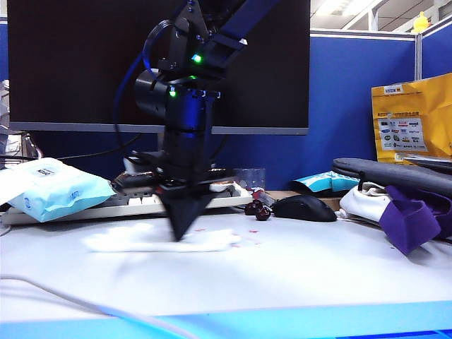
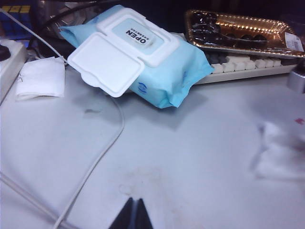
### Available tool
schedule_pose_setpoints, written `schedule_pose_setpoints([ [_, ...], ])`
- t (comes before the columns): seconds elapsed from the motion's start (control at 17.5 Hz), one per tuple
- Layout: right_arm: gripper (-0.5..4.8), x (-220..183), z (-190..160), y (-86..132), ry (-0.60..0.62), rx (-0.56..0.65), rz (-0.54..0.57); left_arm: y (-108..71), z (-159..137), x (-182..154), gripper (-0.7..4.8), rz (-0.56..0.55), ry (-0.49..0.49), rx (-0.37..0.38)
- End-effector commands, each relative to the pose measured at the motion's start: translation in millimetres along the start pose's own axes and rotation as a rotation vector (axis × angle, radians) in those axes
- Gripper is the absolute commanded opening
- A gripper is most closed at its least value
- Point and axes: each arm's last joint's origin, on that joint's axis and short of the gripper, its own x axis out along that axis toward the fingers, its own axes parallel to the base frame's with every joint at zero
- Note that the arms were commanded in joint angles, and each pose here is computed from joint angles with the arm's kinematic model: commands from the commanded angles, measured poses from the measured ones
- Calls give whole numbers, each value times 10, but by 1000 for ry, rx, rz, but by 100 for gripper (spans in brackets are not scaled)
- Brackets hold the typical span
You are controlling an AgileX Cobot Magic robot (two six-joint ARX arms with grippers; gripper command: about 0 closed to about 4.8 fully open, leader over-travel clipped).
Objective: Use the wet wipes on the table to wipe the cherry juice off the table, then put the wipes back on the table.
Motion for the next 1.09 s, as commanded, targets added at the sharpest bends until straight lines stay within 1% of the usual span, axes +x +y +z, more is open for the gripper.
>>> schedule_pose_setpoints([
  [0.06,-2,116,-80,-318,79,59,-143,1,-27,5,-4,-1,14,-1],
  [0.11,-1,125,-93,-460,92,91,-185,1,-27,5,-4,-2,14,-1],
  [0.17,-1,138,-114,-625,109,123,-200,1,-27,5,-4,-2,14,-1],
  [0.23,-1,150,-137,-760,125,151,-175,1,-27,5,-4,-1,13,-1],
  [0.29,-1,160,-152,-827,135,165,-70,1,-27,5,-4,-2,14,-1],
  [0.34,-1,161,-165,-843,143,183,61,1,-27,5,-4,-2,14,-1],
  [0.4,-1,156,-178,-821,157,191,159,1,-27,5,-4,-1,14,-1],
  [0.46,-1,139,-200,-739,186,182,294,1,-27,5,-4,-2,14,-1],
  [0.51,-1,113,-216,-600,211,144,415,1,-27,5,-4,-2,14,-1],
  [0.57,-1,92,-224,-459,229,109,464,1,-27,5,-4,-1,13,-1],
  [0.63,-1,83,-228,-382,236,80,472,1,-27,5,-4,-2,14,-1],
  [0.69,-1,74,-232,-285,242,43,445,1,-27,5,-4,-1,13,-1],
  [0.74,-1,79,-232,-232,244,10,342,1,-27,5,-4,-2,14,-1],
  [0.8,-1,89,-235,-254,246,-13,181,1,-27,5,-4,-2,14,-1],
  [0.86,-1,98,-238,-326,250,-5,87,1,-27,5,-4,-2,13,-1],
  [0.91,-1,113,-243,-484,252,31,9,1,-27,5,-4,-2,14,-1],
  [1.03,-1,163,-262,-875,242,165,-60,1,-27,5,-4,-2,14,-1],
  [1.09,-1,180,-270,-1057,226,221,-72,1,-27,5,-4,-2,14,-1],
])
